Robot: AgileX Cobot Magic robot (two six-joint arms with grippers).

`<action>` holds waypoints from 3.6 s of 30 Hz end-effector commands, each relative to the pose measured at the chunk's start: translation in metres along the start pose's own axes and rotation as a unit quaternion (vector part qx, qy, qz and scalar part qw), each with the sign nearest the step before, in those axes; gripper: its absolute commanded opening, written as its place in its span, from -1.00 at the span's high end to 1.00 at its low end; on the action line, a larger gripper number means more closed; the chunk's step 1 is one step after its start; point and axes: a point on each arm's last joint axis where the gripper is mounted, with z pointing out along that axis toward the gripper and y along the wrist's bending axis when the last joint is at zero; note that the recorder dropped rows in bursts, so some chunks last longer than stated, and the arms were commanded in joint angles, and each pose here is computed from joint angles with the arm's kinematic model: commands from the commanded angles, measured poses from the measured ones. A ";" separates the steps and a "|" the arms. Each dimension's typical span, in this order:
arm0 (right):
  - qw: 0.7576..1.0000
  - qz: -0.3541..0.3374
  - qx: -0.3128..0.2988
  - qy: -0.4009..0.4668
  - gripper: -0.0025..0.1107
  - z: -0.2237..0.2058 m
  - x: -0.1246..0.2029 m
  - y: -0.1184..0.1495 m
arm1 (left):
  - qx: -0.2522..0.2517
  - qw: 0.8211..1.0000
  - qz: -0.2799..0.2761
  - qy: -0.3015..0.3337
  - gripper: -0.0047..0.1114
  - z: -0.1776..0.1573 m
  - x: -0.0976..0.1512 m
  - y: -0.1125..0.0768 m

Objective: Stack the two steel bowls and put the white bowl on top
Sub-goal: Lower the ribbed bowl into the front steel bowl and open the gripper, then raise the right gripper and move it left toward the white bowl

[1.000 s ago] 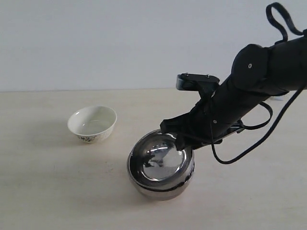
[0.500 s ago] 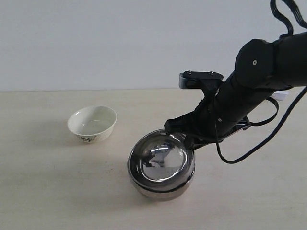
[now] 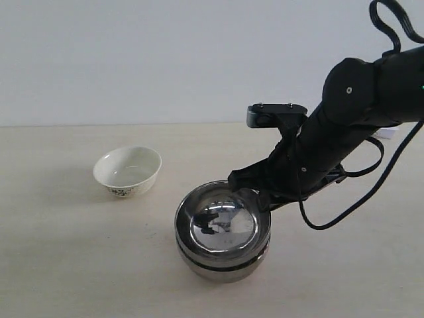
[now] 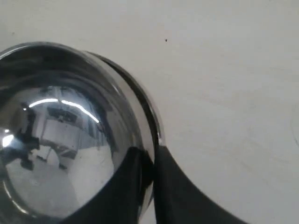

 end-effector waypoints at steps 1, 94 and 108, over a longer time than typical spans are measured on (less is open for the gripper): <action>1.000 0.009 -0.006 -0.001 0.75 0.003 -0.001 0.001 | -0.002 1.000 0.000 0.000 0.85 0.000 0.001 0.000; 0.977 -0.029 0.135 -0.160 0.27 -0.074 -0.038 -0.017 | -0.002 1.000 0.000 0.000 0.85 0.000 0.001 0.000; 0.989 -0.022 0.040 -0.138 0.27 -0.012 -0.078 -0.004 | -0.002 1.000 0.000 0.000 0.85 0.000 0.001 0.000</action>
